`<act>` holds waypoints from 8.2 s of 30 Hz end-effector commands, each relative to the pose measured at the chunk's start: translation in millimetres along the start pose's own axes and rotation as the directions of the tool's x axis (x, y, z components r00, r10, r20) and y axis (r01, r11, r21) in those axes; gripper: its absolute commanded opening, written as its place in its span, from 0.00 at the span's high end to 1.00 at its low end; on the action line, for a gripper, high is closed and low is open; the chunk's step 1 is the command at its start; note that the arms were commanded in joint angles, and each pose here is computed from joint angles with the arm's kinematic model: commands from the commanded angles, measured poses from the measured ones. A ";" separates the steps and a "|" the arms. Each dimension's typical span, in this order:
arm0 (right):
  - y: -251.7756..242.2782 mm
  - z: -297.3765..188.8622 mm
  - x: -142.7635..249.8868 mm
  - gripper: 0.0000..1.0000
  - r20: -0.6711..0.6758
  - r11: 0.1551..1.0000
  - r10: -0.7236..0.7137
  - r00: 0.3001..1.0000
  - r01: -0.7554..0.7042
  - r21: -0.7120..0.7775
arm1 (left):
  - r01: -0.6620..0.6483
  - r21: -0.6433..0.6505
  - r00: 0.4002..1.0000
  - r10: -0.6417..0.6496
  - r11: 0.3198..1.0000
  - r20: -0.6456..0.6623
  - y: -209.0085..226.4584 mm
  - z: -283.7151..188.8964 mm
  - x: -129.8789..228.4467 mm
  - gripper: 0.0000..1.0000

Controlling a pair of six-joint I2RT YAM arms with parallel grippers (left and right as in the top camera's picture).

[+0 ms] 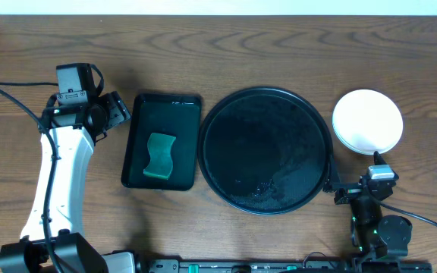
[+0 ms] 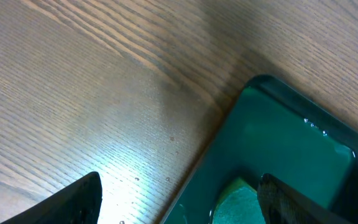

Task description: Clean dirty plates on tray and stack at the side

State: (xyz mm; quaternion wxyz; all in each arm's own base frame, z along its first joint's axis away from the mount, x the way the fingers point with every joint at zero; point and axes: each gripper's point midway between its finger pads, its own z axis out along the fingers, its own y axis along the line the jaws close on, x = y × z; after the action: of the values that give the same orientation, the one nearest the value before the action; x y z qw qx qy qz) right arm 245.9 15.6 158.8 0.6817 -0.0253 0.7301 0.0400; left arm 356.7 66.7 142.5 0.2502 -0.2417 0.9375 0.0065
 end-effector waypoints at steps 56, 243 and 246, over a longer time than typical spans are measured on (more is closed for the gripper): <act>-0.2 -0.3 -0.2 0.01 0.003 1.000 -0.011 1.000 0.011 -0.002 | 0.018 0.097 0.954 -0.046 0.995 0.296 -1.5 -104.7 -32.7 0.20; -0.2 -0.3 -0.2 0.01 0.003 1.000 -0.011 1.000 0.011 -0.002 | -0.173 0.393 0.694 -0.172 0.903 0.699 4.2 -55.8 112.4 0.19; -0.2 -0.3 -0.1 0.01 0.002 1.000 -0.011 1.000 0.011 -0.002 | -0.188 0.379 0.691 -0.153 0.906 0.707 4.0 -55.8 112.4 0.20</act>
State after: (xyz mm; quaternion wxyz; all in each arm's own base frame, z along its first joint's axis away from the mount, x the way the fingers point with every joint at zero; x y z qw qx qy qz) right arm 245.9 15.6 158.8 0.6817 -0.0253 0.7301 0.0400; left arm 245.1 14.6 151.2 0.6607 -0.1664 0.7233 -0.1124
